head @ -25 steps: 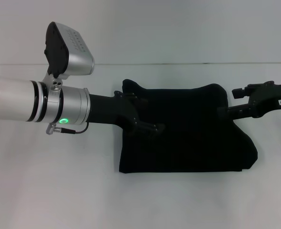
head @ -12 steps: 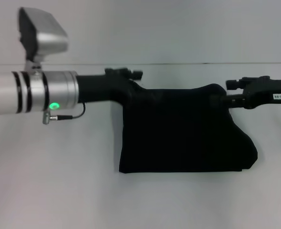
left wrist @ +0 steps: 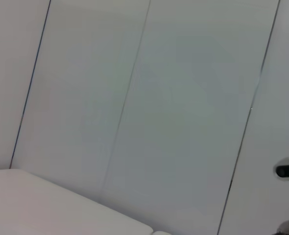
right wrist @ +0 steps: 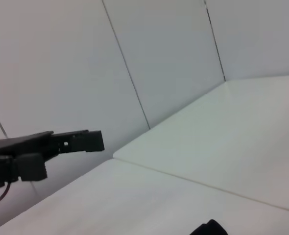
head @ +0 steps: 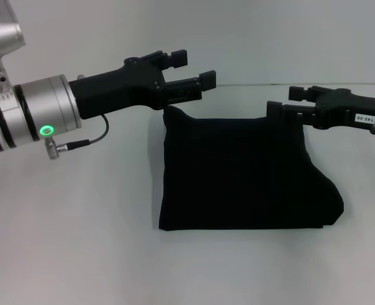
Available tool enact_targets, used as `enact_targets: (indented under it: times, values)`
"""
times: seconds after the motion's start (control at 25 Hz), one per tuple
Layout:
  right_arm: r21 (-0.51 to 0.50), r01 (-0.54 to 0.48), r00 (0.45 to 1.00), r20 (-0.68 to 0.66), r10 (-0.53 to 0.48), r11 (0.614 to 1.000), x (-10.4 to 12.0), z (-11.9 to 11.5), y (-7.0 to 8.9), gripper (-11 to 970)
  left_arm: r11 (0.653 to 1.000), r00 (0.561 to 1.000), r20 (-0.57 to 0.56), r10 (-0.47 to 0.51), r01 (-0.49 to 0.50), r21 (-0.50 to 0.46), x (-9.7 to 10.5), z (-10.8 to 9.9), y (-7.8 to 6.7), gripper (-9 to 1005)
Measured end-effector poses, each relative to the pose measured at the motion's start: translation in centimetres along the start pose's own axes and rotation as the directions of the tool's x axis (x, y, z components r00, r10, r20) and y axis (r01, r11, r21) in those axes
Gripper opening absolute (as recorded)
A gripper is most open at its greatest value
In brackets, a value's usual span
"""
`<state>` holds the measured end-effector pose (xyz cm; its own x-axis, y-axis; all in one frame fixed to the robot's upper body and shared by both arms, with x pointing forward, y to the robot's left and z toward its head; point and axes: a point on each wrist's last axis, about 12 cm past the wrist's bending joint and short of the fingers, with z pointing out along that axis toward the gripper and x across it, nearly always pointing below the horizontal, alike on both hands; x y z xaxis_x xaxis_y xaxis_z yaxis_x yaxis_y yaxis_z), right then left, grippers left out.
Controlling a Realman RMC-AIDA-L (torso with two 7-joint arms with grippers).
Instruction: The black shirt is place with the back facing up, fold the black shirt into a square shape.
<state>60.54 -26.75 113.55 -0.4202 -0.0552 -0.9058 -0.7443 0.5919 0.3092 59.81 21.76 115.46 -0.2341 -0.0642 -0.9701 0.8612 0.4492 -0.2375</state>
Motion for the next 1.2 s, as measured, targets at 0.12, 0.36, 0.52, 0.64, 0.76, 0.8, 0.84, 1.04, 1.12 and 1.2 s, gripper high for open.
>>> enact_targets:
  times: [0.12,0.36,0.52,0.64,0.76,0.8,0.84,1.04,1.12,1.2]
  values:
    - [-0.007,0.000,1.000,-0.012,0.000,1.000,-0.1,-0.1,0.0,916,1.000,1.000,-0.025,0.006,-0.006,0.016,0.3,0.4,-0.2,904]
    - [0.016,-0.025,0.995,-0.098,0.027,1.000,1.4,-1.1,-0.9,917,0.998,0.971,-0.233,0.049,-0.055,-0.020,2.9,1.2,0.1,904]
    - [0.032,-0.040,0.987,-0.154,0.045,0.999,2.6,-1.7,-1.3,917,0.995,0.931,-0.362,0.042,-0.071,-0.068,4.4,1.9,0.5,904]
    - [0.035,-0.040,0.983,-0.177,0.046,0.999,3.0,-1.9,-1.3,917,0.995,0.921,-0.388,0.043,-0.076,-0.070,4.8,2.3,0.5,904]
    - [0.039,-0.044,0.981,-0.187,0.051,0.998,3.1,-2.0,-1.4,917,0.994,0.920,-0.391,0.040,-0.074,-0.074,4.9,2.3,0.5,904]
    - [0.040,-0.045,0.981,-0.187,0.052,0.998,3.0,-2.0,-1.4,917,0.994,0.920,-0.391,0.039,-0.074,-0.076,4.8,2.2,0.5,904]
    - [0.040,-0.045,0.981,-0.187,0.052,0.998,3.0,-2.1,-1.4,916,0.994,0.920,-0.391,0.039,-0.075,-0.076,4.8,2.2,0.6,904]
    - [0.035,-0.037,0.980,-0.197,0.043,0.999,2.8,-1.8,-1.4,916,0.994,0.918,-0.394,0.044,-0.079,-0.075,4.7,2.3,0.6,904]
    - [0.031,-0.029,0.978,-0.205,0.035,0.999,2.6,-1.7,-1.4,916,0.994,0.915,-0.401,0.047,-0.084,-0.074,4.7,2.3,0.7,904]
    - [0.029,-0.027,0.977,-0.210,0.033,0.999,2.5,-1.6,-1.4,916,0.993,0.912,-0.407,0.046,-0.085,-0.077,4.7,2.2,0.7,904]
